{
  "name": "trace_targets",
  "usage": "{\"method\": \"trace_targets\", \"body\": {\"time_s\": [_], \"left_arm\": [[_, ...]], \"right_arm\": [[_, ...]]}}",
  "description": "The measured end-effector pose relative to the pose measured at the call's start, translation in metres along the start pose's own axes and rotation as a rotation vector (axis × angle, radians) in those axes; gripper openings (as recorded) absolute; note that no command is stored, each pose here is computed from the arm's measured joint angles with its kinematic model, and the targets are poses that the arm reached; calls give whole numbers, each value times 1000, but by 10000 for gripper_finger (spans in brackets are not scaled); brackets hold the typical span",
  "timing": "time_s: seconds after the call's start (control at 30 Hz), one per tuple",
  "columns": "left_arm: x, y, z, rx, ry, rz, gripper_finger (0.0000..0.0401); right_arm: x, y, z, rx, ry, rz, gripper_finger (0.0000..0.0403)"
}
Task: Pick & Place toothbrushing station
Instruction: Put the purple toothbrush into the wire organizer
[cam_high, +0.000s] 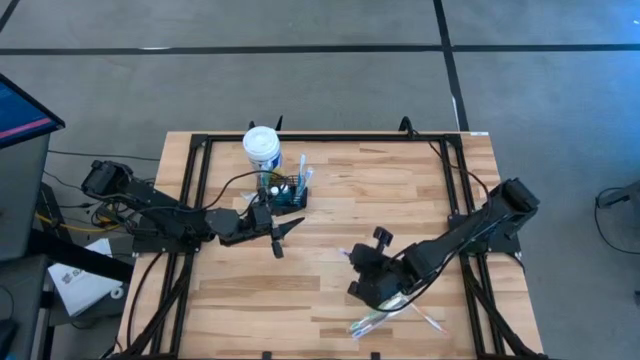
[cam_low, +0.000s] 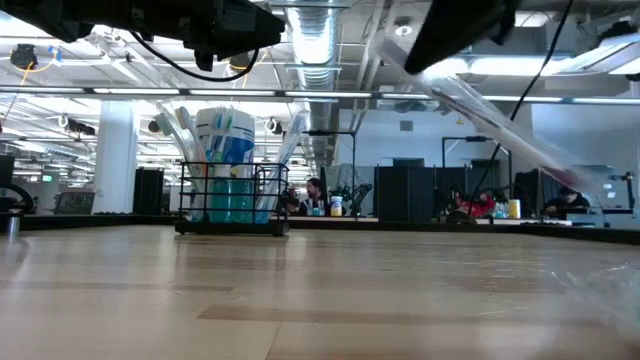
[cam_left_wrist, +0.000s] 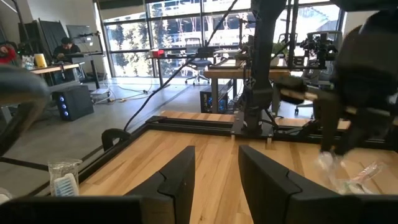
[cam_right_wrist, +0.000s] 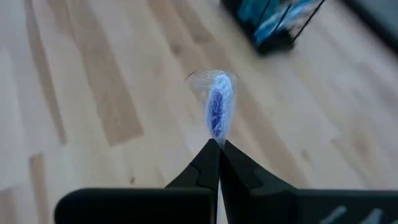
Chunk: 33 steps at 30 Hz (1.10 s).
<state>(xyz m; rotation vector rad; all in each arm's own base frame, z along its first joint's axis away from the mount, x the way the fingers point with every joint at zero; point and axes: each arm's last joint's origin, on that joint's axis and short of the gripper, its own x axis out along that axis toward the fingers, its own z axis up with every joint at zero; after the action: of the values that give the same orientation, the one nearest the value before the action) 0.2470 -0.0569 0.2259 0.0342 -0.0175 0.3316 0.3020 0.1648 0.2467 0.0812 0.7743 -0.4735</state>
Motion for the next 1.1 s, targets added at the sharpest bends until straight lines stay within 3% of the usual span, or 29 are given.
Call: {"method": "trace_targets", "body": {"time_s": [0.3, 0.6, 1.1], "left_arm": [[0, 0, 0, -3, 0, 0, 117], [0, 0, 0, -3, 0, 0, 117], [-1, -1, 0, -4, -1, -10, 117]], "right_arm": [[-4, -3, 15, -34, -151, -51, 0], [9, -12, 32, -49, -187, -71, 0], [36, -34, 73, -81, -287, -7, 0]]}}
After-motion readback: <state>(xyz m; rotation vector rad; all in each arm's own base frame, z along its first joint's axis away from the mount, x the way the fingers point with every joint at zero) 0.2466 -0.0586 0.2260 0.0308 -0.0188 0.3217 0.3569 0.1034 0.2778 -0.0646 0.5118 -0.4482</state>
